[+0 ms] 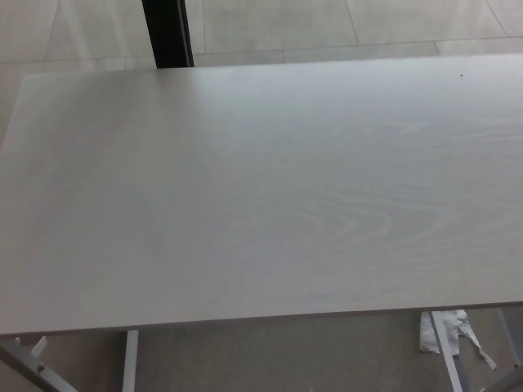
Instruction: Pick up a bottle and hand it
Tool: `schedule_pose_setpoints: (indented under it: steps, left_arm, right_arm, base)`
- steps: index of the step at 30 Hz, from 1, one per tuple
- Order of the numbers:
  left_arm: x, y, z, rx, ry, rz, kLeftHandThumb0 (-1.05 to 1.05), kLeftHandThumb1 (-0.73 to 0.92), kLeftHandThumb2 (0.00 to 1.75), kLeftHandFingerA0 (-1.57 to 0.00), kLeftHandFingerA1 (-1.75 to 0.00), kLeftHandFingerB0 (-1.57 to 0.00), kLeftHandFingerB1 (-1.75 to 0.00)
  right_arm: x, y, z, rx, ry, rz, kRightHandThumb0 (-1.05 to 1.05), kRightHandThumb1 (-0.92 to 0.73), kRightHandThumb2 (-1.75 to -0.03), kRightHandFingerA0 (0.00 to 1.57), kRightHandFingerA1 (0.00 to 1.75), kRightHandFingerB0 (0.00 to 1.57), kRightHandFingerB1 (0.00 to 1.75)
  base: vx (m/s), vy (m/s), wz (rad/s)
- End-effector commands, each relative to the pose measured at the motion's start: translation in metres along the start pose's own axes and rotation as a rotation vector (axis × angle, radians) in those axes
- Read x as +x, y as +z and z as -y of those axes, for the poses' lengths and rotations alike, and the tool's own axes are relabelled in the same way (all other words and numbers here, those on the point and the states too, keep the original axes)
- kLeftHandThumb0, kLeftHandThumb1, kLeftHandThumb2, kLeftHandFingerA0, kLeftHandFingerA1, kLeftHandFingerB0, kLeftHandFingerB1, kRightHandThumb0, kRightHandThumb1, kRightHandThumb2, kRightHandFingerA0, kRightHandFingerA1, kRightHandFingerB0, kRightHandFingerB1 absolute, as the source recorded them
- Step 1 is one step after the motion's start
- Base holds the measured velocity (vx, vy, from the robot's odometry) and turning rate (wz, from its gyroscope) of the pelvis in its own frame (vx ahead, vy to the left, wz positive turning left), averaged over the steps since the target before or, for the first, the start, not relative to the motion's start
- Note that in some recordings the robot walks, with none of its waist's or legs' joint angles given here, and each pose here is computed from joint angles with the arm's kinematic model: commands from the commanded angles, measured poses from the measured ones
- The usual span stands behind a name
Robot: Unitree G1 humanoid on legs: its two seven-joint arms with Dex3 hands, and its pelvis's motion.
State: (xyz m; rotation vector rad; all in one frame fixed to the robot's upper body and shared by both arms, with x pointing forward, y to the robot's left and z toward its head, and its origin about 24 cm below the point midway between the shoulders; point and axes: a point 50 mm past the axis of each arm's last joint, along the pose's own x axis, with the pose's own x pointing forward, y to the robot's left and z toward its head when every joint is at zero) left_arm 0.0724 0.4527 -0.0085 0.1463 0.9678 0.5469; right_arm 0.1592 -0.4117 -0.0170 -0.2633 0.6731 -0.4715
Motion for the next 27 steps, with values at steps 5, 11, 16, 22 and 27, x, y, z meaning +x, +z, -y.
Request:
schedule_pose_setpoints:
  steps: [5,11,16,22,27]
  left_arm:
    - [-0.0017,0.0091,-0.0063,-0.053,0.016,0.059,-0.74,0.55,0.57,-0.45,-0.81,-0.40,-0.45]
    - [-0.0024,0.0122,-0.0067,-0.056,0.008,0.058,-0.73,0.58,0.58,-0.65,-0.72,-0.33,-0.44]
    - [-0.0030,0.0079,-0.0089,-0.128,0.002,0.049,-0.70,0.54,0.57,-0.60,-0.74,-0.41,-0.44]
    - [-0.0035,0.0103,-0.0077,-0.104,-0.016,0.038,-0.73,0.54,0.57,-0.89,-0.72,-0.27,-0.48]
    - [-0.0054,0.0089,-0.0079,-0.055,-0.019,0.048,-0.74,0.56,0.57,-0.67,-0.76,-0.31,-0.46]
  right_arm:
    - [-0.0003,0.0017,0.0067,0.010,-0.015,0.001,-0.67,-0.51,-0.57,0.89,1.29,0.32,0.48]
    - [-0.0002,0.0007,0.0071,0.009,-0.012,0.004,-0.67,-0.40,-0.82,0.94,1.14,0.27,0.53]
    - [0.0004,-0.0003,0.0066,0.013,-0.011,-0.002,-0.65,-0.51,-0.56,0.90,1.25,0.33,0.47]
    - [0.0003,-0.0001,0.0072,0.002,-0.017,-0.003,-0.64,-0.52,-0.57,0.92,1.23,0.33,0.46]
    - [-0.0015,-0.0024,0.0079,-0.009,-0.012,-0.005,-0.64,-0.53,-0.56,0.90,1.14,0.31,0.47]
  base:
    - [0.00,0.000,0.00]
    - [0.00,0.000,0.00]
    - [0.00,0.000,0.00]
    - [0.00,0.000,0.00]
    - [0.00,0.000,0.00]
